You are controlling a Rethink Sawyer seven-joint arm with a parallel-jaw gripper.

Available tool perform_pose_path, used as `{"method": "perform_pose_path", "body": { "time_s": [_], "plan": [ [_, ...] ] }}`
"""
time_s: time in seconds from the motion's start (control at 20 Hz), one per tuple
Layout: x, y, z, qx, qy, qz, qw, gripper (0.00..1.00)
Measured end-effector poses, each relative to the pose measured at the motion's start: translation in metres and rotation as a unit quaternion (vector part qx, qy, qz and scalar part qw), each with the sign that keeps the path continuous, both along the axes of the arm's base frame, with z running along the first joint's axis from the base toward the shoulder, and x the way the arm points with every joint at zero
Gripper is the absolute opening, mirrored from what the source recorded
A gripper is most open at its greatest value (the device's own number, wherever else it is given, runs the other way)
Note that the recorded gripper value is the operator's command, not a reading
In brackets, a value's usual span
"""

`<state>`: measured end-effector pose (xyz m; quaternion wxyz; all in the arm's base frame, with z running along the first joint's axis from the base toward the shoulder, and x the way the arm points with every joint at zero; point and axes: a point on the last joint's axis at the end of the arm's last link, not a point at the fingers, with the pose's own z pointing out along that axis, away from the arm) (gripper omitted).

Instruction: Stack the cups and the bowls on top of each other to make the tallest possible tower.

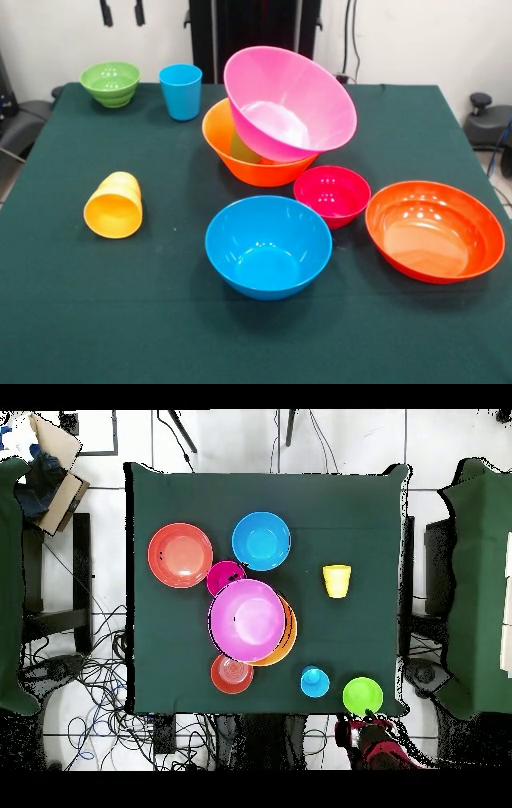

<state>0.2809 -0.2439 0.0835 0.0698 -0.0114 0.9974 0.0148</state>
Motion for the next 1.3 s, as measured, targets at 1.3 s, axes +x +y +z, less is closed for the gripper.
{"method": "perform_pose_path", "body": {
  "time_s": [1.3],
  "plan": [
    [-0.037,-0.050,0.037,-0.011,0.036,-0.118,0.9923,1.00]
  ]
}}
